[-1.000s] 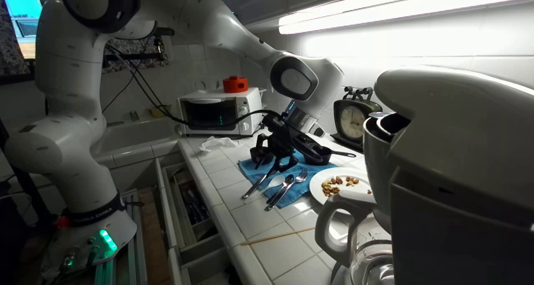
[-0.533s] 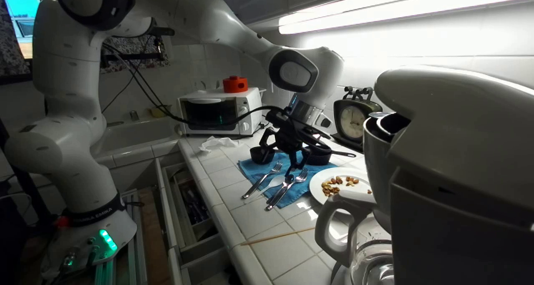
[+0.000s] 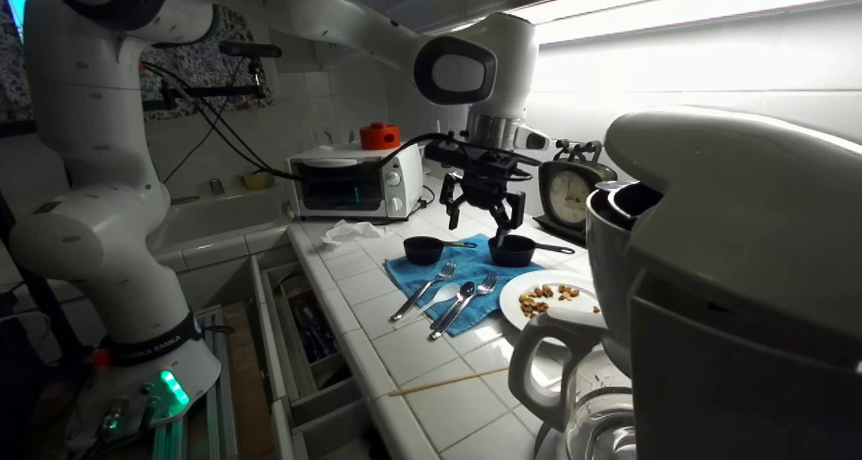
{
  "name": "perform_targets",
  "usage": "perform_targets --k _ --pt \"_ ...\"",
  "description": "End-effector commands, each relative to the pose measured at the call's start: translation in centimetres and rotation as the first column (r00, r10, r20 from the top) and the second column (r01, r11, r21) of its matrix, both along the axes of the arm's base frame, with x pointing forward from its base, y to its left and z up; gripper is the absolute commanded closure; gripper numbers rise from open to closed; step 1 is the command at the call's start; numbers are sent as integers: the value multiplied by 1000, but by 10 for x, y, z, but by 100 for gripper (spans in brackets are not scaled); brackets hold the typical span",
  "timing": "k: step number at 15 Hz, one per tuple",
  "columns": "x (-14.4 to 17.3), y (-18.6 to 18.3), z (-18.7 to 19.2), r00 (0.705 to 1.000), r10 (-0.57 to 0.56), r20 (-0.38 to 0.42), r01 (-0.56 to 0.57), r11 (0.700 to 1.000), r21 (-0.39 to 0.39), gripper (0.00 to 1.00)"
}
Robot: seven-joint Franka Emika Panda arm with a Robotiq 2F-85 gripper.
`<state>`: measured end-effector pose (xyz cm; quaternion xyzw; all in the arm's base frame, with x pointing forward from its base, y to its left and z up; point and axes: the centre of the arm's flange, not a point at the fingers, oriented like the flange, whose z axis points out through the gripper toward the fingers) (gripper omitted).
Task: Use on of the forks to stir the contents on the white plate
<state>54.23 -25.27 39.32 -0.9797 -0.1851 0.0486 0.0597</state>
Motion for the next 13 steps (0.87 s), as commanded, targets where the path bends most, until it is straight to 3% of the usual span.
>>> perform_targets --k 1,13 --pt "-19 15 15 995 -93 44 96 994 -56 0" --pt "-36 13 27 983 -168 78 173 984 -53 0"
